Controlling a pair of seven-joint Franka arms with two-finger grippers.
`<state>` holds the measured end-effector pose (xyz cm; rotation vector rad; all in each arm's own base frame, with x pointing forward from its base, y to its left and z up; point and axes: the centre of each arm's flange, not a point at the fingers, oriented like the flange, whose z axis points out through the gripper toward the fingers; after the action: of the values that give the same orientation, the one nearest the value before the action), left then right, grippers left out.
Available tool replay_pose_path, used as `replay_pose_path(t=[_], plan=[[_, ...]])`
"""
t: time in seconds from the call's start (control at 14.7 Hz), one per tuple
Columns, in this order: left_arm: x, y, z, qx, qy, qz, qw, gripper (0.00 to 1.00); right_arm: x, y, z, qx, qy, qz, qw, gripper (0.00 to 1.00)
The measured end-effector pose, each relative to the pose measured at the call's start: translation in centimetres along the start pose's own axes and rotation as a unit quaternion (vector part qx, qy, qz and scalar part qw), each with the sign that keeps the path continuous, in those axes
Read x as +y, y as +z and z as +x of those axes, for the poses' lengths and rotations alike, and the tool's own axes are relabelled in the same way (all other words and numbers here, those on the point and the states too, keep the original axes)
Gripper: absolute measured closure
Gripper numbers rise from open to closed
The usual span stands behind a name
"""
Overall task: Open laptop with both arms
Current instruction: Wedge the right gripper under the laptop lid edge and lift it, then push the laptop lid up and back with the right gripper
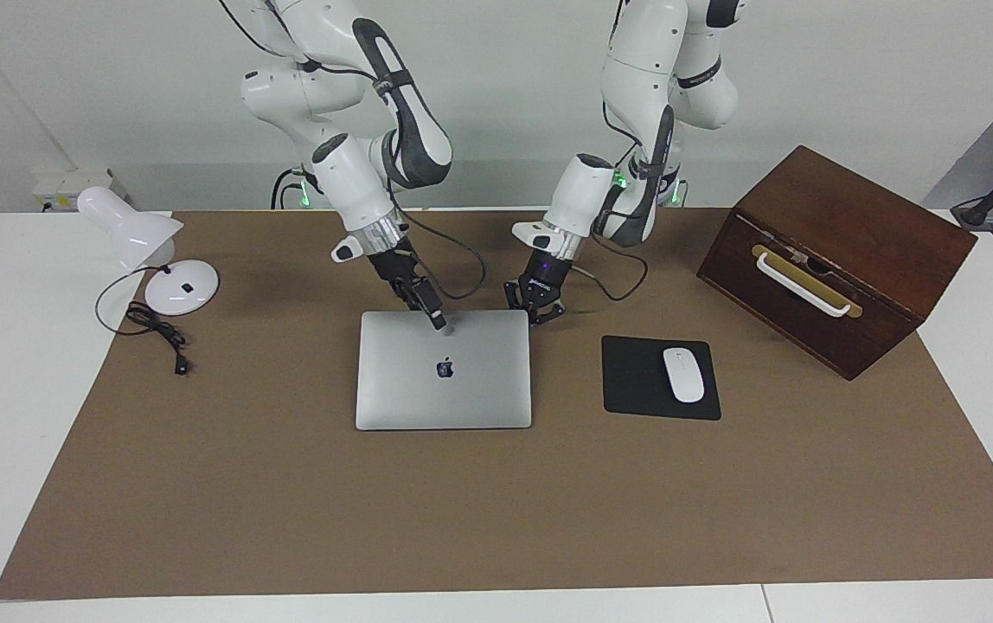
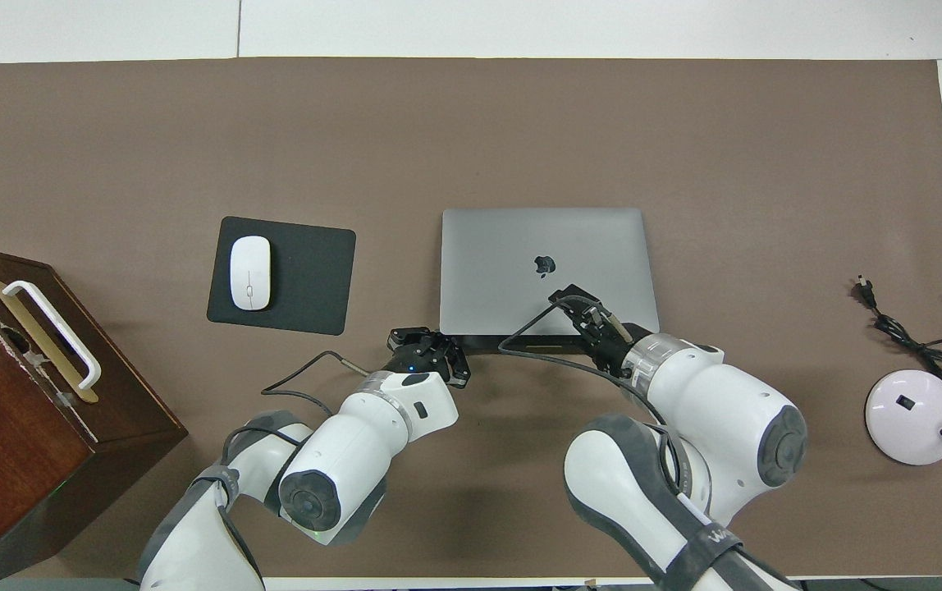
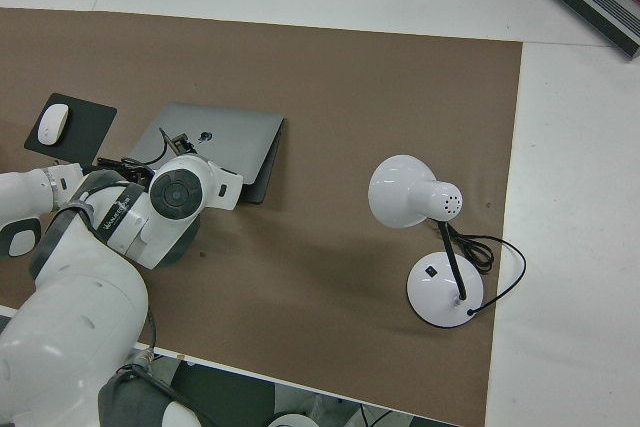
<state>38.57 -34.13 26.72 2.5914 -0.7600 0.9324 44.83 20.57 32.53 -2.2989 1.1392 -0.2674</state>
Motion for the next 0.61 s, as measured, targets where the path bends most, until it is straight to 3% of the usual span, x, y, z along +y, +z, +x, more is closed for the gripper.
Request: replay_pose_path(t=[0.61], plan=[[0.0,0.0,0.0,0.001,0.000,0.000,1.000,0.99,-2.6,0.4,0.8,0.000,-0.020,0.019,1.000,0.00]])
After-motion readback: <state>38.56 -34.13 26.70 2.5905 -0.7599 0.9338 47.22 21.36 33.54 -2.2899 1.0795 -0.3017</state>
